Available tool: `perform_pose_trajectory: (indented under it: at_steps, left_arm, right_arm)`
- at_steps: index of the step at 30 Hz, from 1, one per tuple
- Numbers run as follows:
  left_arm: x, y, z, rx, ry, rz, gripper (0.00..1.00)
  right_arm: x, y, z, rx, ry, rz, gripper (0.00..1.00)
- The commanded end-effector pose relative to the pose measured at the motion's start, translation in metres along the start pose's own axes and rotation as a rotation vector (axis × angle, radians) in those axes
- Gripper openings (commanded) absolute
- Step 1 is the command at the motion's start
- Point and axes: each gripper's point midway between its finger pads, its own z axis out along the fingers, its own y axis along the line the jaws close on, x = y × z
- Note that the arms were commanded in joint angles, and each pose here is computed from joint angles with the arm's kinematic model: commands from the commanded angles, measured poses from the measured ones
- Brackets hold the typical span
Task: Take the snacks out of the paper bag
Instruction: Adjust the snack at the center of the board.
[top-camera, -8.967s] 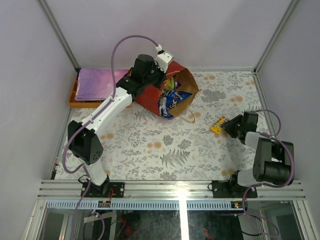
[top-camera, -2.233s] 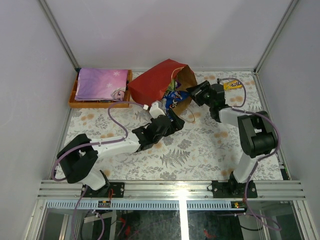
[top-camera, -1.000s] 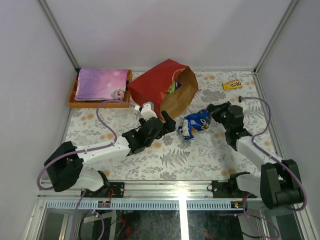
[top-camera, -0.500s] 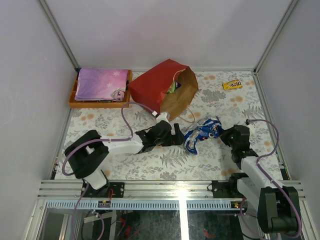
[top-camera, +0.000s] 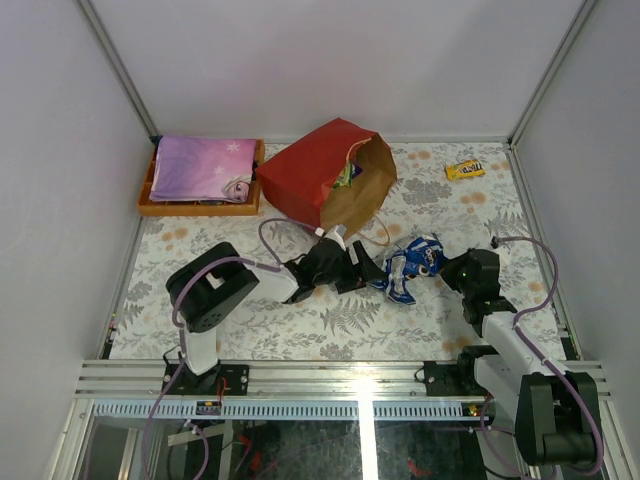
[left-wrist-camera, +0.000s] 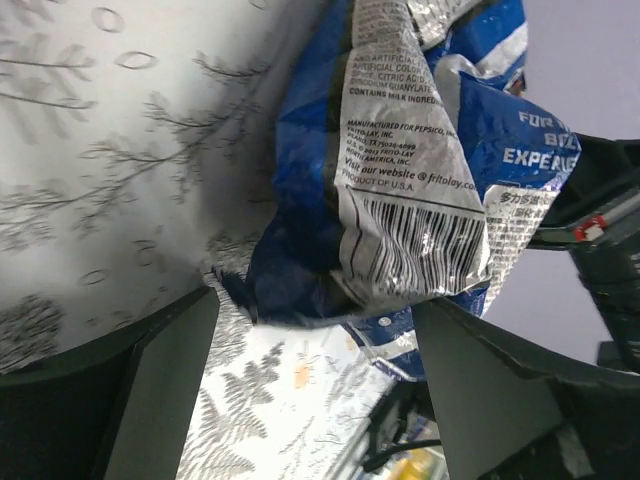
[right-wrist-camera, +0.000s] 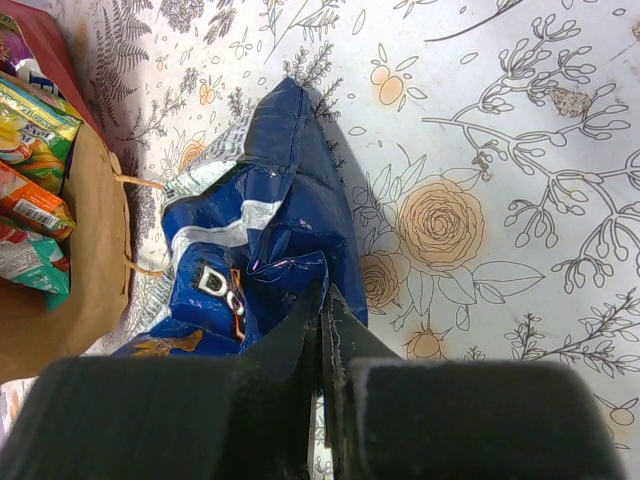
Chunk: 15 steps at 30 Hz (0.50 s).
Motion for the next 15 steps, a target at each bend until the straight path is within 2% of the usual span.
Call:
perform_pose_trajectory:
  at_steps: [1, 10, 15]
  left_arm:
    - [0.016, -0.009, 0.013, 0.073, 0.088, -0.075, 0.79]
    - [0.003, -0.024, 0.028, 0.113, 0.061, -0.152, 0.77]
    - [-0.011, -0.032, 0.021, 0.118, 0.004, -0.106, 0.67]
  right_arm:
    - [-0.016, 0.013, -0.001, -0.035, -0.044, -0.015, 0.00]
    - [-0.016, 0.014, 0.000, -0.037, -0.047, -0.015, 0.00]
    - [-0.015, 0.015, 0.000, -0.040, -0.043, -0.015, 0.00]
